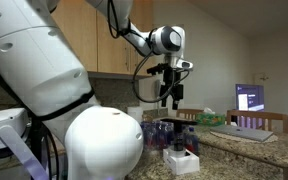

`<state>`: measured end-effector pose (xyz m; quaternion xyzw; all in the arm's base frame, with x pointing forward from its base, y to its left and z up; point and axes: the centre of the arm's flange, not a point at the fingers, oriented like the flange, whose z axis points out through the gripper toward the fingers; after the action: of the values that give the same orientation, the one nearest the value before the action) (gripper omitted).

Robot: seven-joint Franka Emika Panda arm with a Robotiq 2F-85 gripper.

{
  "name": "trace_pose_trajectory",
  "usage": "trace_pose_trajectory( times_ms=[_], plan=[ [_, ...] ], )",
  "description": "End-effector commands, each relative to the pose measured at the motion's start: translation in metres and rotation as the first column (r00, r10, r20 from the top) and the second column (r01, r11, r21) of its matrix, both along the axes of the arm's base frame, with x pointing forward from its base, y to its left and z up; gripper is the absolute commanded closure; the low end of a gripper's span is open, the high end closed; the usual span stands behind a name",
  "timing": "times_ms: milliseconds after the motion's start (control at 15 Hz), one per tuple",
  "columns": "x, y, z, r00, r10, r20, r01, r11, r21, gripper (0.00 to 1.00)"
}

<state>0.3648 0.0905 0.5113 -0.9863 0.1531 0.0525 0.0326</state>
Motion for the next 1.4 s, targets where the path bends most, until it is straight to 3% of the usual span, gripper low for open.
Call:
trace_pose_trajectory(
  times_ms=[0, 200, 333, 667, 733, 1133, 1267, 1333],
  plan=[
    [0.006, 0.037, -0.005, 0.982, -0.177, 0.067, 0.173, 0.983, 0.061, 0.0],
    [0.018, 0.07, -0.012, 0.939, -0.323, 0.117, 0.312, 0.944, 0.105, 0.0],
    [0.028, 0.086, -0.015, 0.897, -0.42, 0.139, 0.411, 0.907, 0.09, 0.0],
    [0.047, 0.096, -0.015, 0.777, -0.614, 0.137, 0.614, 0.788, 0.051, 0.0],
    [0.036, 0.091, -0.019, 0.825, -0.552, 0.125, 0.55, 0.834, 0.055, 0.0],
    [0.038, 0.092, -0.02, 0.823, -0.556, 0.117, 0.554, 0.831, 0.056, 0.0],
    [0.047, 0.105, -0.023, 0.736, -0.672, 0.085, 0.659, 0.739, 0.139, 0.0],
    [0.057, 0.116, -0.026, 0.7, -0.709, 0.086, 0.696, 0.704, 0.14, 0.0]
  ],
)
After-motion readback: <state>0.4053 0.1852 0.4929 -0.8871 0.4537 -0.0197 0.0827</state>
